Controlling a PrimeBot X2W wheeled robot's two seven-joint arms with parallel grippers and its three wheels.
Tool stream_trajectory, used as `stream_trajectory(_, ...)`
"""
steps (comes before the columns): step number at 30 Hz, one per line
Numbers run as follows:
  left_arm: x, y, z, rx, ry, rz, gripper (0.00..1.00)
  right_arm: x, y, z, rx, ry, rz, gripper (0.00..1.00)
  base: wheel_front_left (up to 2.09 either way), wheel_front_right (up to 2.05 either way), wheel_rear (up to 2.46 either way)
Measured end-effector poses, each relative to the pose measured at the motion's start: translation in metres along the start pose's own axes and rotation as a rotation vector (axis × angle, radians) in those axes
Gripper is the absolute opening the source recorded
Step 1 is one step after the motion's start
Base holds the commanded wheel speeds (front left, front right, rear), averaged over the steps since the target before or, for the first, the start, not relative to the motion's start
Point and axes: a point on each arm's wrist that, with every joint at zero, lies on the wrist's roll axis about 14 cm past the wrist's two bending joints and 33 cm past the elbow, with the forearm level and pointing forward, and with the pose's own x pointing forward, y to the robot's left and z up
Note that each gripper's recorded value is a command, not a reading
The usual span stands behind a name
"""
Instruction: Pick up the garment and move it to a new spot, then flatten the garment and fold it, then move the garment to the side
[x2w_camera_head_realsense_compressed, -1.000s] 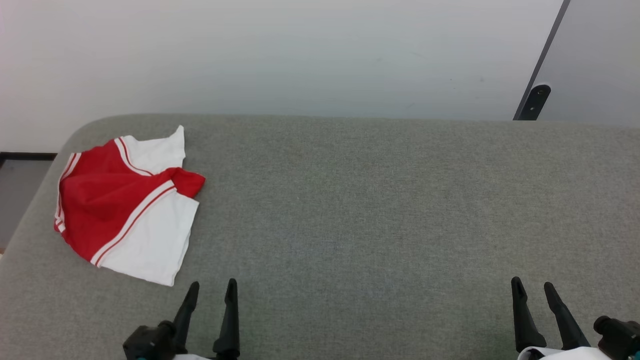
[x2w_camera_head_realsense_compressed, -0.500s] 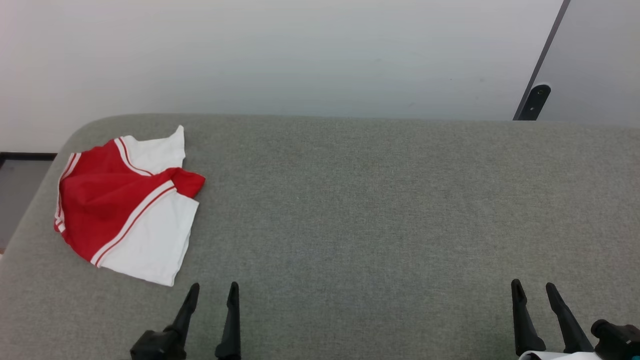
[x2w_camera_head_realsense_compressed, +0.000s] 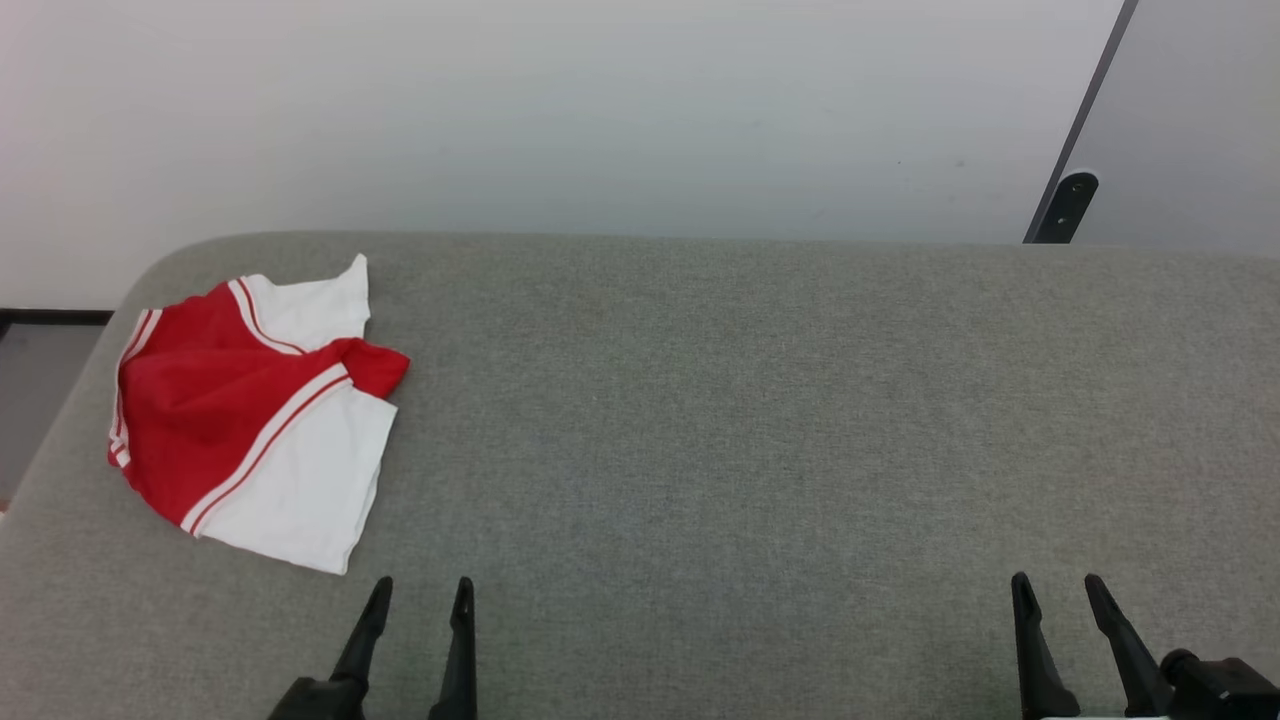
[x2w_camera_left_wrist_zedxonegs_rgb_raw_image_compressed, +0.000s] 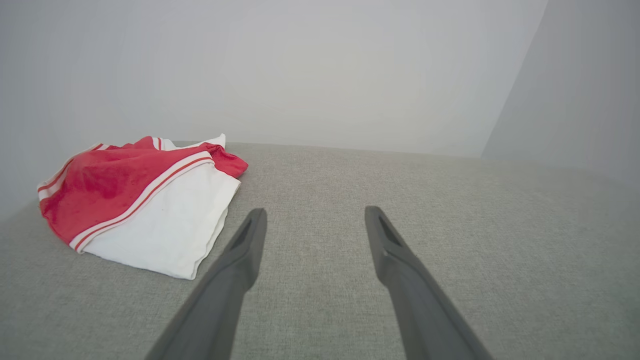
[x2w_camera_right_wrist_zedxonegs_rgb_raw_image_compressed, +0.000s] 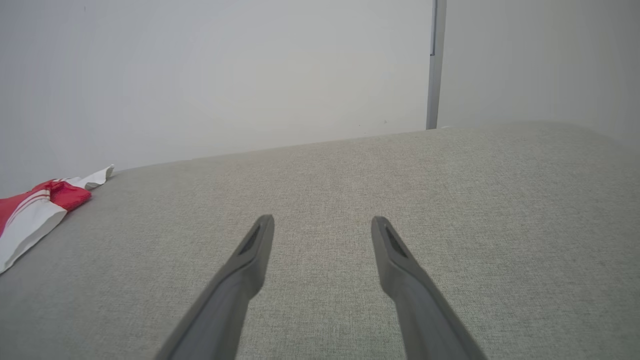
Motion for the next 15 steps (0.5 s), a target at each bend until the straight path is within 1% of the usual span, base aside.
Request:
stream_trajectory(3, 0.0002, -0.0007, -0.0001, 0.012, -0.002, -0.004, 1.0, -0.0012, 0.0, -0.002, -0.012, 0.004, 0.001, 1.0, 0.0, 0.0, 0.0)
stream_trajectory(15, -0.001, -0.0013, -0.0018, 0.003, 0.003, -0.004, 1.0, -0.0035, -0.0011, -0.001, -0.009, -0.004, -0.004, 1.0, 0.0, 0.0, 0.0)
